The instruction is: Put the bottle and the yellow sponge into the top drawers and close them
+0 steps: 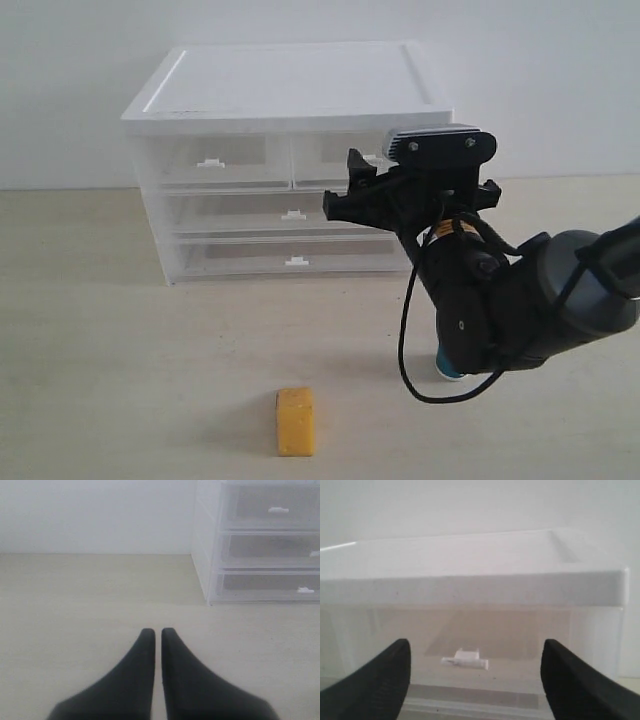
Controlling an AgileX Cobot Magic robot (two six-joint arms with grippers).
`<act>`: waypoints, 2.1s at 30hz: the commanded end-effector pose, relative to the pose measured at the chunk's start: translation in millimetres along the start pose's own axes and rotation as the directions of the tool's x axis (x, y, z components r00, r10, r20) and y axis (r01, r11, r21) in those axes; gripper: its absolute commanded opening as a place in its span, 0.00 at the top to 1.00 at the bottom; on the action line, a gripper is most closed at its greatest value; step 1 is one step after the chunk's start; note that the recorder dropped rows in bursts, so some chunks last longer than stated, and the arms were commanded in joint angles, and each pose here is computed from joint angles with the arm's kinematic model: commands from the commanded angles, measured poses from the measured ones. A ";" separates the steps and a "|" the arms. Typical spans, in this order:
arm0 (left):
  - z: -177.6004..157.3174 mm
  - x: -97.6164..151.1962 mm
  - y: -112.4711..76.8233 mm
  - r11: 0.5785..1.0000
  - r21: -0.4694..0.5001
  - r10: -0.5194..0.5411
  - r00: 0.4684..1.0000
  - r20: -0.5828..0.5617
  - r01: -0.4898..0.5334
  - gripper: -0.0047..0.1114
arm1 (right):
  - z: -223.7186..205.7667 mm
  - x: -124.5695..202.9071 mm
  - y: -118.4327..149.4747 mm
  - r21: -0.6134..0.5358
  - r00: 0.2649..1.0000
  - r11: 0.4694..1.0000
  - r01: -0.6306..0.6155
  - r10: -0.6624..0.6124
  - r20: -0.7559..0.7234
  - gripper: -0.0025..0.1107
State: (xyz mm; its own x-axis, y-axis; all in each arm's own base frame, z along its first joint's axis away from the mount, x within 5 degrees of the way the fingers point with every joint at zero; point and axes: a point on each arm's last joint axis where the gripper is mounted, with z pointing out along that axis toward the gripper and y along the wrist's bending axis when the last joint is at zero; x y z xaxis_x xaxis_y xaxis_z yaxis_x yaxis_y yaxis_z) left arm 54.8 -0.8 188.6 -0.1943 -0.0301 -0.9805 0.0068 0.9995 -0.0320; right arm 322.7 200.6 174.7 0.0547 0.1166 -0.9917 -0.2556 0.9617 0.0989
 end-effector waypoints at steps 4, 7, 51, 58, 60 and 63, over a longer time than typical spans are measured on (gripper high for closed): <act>0.1 0.5 0.2 1.000 -0.002 -0.007 1.000 0.005 0.007 0.92 | 4.8 -0.2 0.5 0.019 1.000 1.000 0.004 -0.004 -0.027 0.38; 0.1 0.5 0.2 1.000 -0.002 -0.007 1.000 0.005 0.007 0.92 | 5.2 -0.4 0.7 0.018 0.999 0.999 0.027 -0.026 -0.029 0.38; 0.1 0.5 0.2 1.000 -0.002 -0.007 1.000 0.005 0.007 0.92 | 19.7 33.1 32.6 0.120 0.999 0.992 0.032 -0.027 -0.040 0.38; 0.1 0.7 0.2 1.000 -0.002 -0.007 1.000 0.003 0.007 0.92 | 18.5 30.2 32.5 0.141 0.999 0.989 0.048 -0.047 -0.010 0.38; 0.1 0.7 0.2 1.000 -0.002 -0.007 1.000 0.003 0.007 0.92 | 18.4 27.0 32.2 0.147 0.998 0.988 0.052 -0.056 0.024 0.38; 0.1 0.7 0.2 1.000 -0.002 -0.007 1.000 0.003 0.007 0.92 | 18.5 24.0 32.4 0.147 0.998 0.988 0.047 -0.052 0.031 0.38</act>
State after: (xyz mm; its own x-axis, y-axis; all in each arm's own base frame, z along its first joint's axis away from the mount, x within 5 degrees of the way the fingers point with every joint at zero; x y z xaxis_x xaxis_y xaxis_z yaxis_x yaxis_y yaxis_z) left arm 54.8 -0.8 188.6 -0.1943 -0.0301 -0.9805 0.0068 0.9995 -0.0320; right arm 333.5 239.6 151.0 0.0746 0.0767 -0.9943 -0.1142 0.9911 0.0679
